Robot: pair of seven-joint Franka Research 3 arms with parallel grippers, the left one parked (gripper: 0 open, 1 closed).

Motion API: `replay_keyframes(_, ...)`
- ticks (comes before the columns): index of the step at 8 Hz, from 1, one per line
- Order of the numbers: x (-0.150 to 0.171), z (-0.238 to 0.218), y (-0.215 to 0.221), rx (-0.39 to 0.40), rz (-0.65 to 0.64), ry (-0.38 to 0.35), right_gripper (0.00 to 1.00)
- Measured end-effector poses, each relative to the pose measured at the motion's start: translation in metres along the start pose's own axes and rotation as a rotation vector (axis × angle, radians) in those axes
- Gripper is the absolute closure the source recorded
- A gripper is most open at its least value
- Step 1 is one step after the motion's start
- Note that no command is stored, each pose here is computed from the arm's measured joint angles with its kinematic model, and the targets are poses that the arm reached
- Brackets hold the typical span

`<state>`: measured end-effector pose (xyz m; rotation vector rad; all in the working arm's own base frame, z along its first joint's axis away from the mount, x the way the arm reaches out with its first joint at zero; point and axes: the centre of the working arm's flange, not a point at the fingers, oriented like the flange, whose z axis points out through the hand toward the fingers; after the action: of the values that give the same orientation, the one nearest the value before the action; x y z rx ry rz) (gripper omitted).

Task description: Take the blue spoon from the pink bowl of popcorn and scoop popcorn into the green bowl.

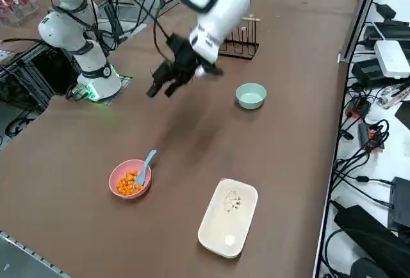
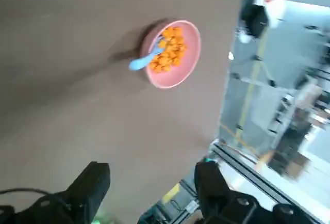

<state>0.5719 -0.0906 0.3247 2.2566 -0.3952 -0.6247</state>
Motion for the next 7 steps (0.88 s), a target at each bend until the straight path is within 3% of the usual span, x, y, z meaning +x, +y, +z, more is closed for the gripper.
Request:
replay_keyframes(2, 0.027, 0.067, -0.065, -0.169, 0.112, 0.029, 0.01)
replay_keyframes(4, 0.043, 0.118, -0.107, -0.287, 0.186, 0.098, 0.02)
replay_keyframes(7, 0.043, 0.156, -0.108, -0.344, 0.228, 0.144, 0.07)
